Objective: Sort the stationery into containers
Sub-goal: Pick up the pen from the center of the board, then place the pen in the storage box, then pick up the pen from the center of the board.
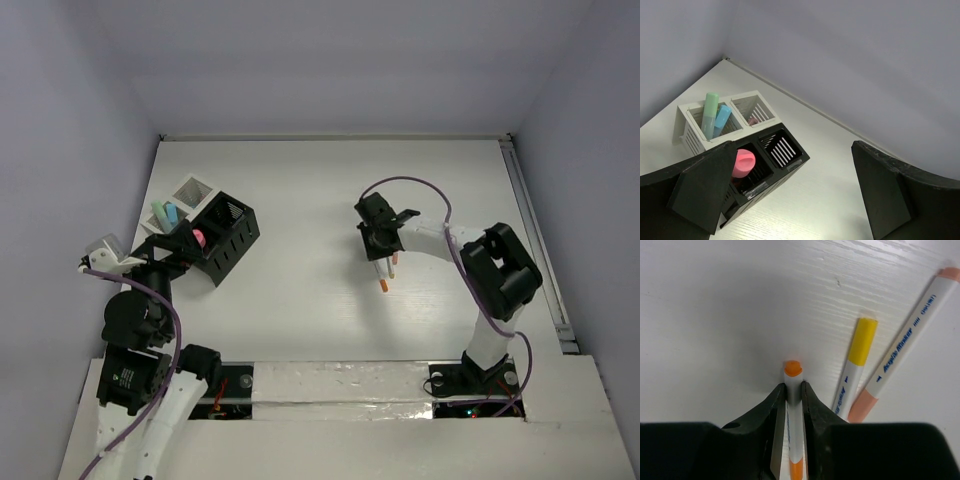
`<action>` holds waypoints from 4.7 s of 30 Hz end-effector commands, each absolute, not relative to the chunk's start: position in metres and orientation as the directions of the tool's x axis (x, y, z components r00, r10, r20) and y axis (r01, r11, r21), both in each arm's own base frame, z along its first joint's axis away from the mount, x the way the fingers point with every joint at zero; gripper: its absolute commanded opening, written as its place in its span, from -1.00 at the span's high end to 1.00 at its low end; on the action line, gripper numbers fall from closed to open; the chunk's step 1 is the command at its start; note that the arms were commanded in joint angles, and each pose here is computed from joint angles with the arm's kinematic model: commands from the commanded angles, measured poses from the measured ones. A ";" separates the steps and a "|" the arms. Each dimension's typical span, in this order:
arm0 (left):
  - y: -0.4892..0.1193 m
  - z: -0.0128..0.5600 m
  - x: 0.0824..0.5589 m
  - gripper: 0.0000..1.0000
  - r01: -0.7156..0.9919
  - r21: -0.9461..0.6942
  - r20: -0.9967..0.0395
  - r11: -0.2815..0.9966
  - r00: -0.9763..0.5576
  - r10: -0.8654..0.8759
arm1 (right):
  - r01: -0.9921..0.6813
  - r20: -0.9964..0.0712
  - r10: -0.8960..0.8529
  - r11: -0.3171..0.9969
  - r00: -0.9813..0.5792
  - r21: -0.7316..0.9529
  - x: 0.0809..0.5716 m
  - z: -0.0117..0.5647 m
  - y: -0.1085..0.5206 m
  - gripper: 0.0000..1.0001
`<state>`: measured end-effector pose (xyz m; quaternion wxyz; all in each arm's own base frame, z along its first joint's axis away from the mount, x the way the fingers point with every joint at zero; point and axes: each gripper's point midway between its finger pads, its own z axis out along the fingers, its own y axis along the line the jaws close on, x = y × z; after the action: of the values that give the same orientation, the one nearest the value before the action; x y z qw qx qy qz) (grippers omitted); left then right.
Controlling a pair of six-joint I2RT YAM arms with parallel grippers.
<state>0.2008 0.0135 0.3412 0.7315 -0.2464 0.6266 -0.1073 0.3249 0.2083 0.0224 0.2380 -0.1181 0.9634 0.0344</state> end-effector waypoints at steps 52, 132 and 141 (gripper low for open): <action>0.001 0.351 0.204 -0.98 -0.073 -0.460 -0.877 0.885 0.191 -0.440 | -0.795 -0.860 0.369 0.365 -0.354 0.484 0.425 0.265 0.587 0.80; -0.008 0.361 0.192 -0.98 0.015 -0.462 -0.865 0.887 0.215 -0.454 | 0.025 -0.769 0.054 0.998 -0.637 0.049 0.440 0.127 0.124 1.00; -0.011 0.357 0.200 -0.98 0.007 -0.453 -0.874 0.892 0.192 -0.446 | -0.436 -0.908 0.131 0.843 -0.399 0.314 0.426 0.254 0.306 1.00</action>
<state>0.1931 -0.0066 0.3508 0.7447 -0.1860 0.6240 -0.1465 0.4285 0.2246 0.1992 0.4895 -0.0466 0.8585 0.1458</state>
